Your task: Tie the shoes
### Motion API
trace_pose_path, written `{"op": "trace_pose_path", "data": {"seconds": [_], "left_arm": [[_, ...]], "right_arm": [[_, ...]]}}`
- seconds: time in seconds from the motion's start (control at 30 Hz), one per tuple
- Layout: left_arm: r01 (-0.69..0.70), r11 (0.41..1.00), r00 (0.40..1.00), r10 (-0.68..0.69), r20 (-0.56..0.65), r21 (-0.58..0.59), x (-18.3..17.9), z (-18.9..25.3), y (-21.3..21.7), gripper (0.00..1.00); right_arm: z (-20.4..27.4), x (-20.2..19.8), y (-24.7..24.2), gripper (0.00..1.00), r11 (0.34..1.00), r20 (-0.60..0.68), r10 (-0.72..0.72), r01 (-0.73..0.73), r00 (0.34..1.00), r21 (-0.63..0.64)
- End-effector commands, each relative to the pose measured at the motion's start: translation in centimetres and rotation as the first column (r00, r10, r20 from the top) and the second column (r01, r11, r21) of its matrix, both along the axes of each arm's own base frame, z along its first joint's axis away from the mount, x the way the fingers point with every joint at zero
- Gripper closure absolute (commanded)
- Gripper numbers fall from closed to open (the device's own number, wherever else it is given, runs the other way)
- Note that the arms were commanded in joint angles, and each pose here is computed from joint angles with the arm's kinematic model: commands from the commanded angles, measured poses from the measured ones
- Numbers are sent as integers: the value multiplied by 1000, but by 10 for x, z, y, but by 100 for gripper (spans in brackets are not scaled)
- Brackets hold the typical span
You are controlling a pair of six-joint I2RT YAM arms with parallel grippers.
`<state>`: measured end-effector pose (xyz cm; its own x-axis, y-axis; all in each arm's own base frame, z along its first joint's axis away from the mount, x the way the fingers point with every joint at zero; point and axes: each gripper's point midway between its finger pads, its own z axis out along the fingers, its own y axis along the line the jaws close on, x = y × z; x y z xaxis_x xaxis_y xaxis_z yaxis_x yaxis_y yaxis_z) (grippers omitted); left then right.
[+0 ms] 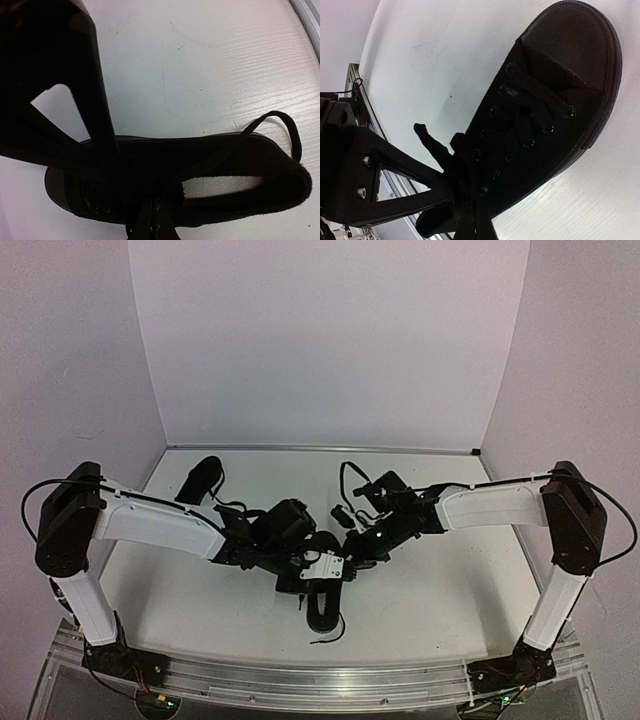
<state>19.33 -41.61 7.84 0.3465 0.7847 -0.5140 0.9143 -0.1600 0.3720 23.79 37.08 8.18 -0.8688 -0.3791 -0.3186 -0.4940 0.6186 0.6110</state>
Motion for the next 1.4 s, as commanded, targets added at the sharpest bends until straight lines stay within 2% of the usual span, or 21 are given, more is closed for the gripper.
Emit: {"op": "trace_pose_path", "data": {"seconds": [0.0, 0.2, 0.4, 0.57, 0.77, 1.17, 1.37], "left_arm": [[-40, 989, 999, 45, 29, -142, 3, 41, -7, 100], [-35, 987, 999, 38, 13, -159, -2, 43, -6, 99], [-6, 995, 1000, 7, 13, -102, -3, 29, -6, 83], [20, 996, 1000, -20, 9, -87, -5, 25, -8, 78], [39, 998, 999, -40, -15, -58, -8, 14, -10, 81], [21, 999, 1000, -21, -1, -29, -2, 3, -11, 81], [14, 999, 1000, -13, 23, -41, 1, 8, -10, 95]], "right_arm": [[18, 4, 4, 100, 999, 33, 0, -2, 999, 49], [17, 3, 4, 100, 999, 30, 0, -1, 1000, 49], [18, 3, 4, 100, 999, 32, -3, 1, 999, 52], [17, 3, 3, 100, 999, 30, -5, 4, 1000, 50], [16, 4, 3, 100, 999, 28, -6, 4, 1000, 47], [14, 3, 3, 100, 999, 24, -5, 4, 1000, 48], [14, 3, 3, 100, 999, 23, -5, 4, 1000, 48]]}}
